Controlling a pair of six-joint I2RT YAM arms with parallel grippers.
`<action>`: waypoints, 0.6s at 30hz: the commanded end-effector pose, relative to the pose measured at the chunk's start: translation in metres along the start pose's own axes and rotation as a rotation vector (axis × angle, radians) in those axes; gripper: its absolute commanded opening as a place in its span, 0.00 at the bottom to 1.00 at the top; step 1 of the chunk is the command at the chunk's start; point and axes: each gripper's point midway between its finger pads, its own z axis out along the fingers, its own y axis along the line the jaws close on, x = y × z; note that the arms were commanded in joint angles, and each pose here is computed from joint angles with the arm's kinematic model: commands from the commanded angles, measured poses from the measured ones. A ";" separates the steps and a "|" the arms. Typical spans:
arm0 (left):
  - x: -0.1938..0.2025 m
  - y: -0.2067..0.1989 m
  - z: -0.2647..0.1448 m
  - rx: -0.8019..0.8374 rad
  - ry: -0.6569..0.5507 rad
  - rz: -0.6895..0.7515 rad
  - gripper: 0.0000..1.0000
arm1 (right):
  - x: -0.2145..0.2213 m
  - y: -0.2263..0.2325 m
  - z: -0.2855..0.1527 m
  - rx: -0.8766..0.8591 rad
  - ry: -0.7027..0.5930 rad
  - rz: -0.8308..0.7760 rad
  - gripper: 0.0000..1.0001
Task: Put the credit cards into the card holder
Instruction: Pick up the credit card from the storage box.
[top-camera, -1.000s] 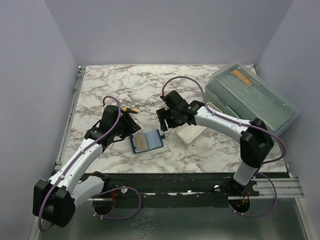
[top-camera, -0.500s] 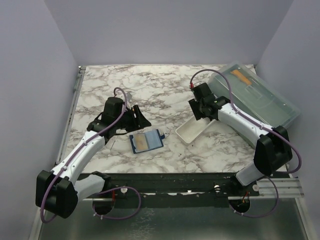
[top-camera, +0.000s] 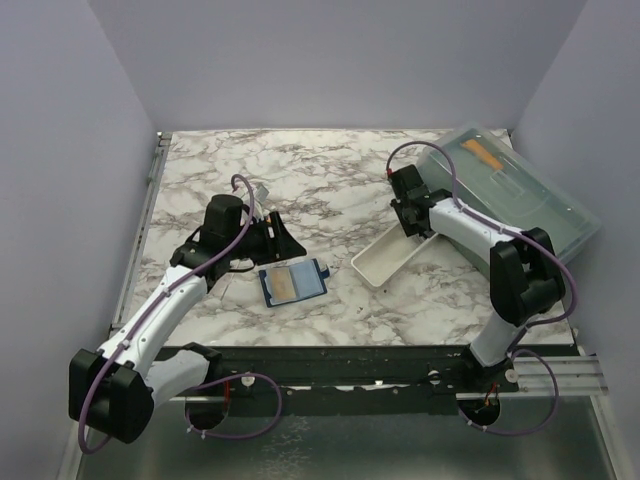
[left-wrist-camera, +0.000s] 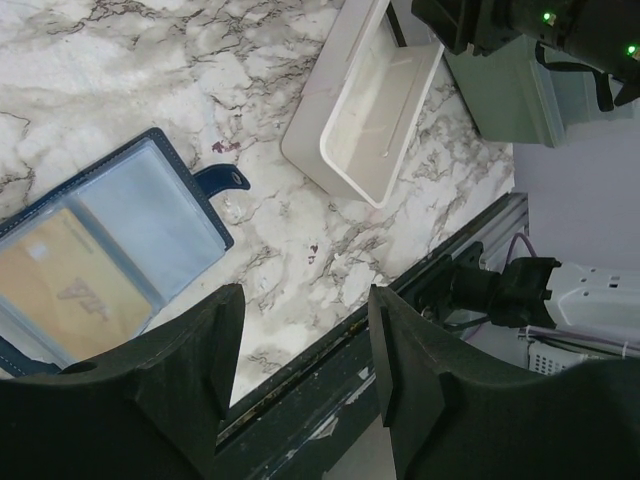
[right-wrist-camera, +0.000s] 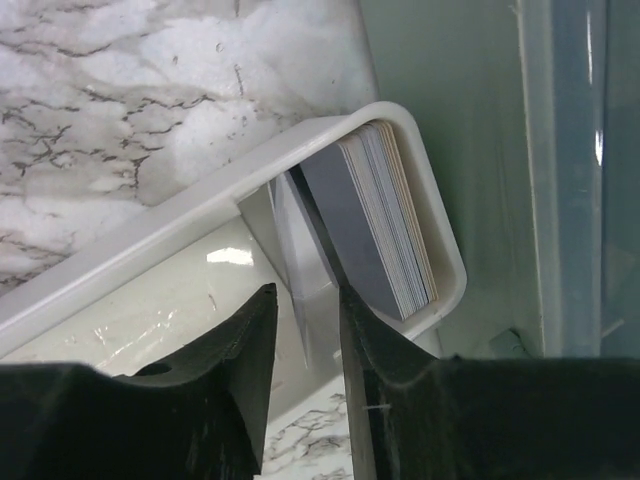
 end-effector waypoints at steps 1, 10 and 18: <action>0.008 -0.001 -0.003 0.026 0.015 0.008 0.59 | -0.001 0.000 0.016 -0.010 0.001 0.026 0.31; 0.007 -0.006 -0.005 0.040 0.011 -0.010 0.59 | -0.005 0.005 0.026 -0.064 0.001 0.062 0.06; 0.006 -0.005 -0.002 0.040 0.009 -0.056 0.60 | -0.035 -0.018 -0.028 -0.042 -0.071 0.192 0.00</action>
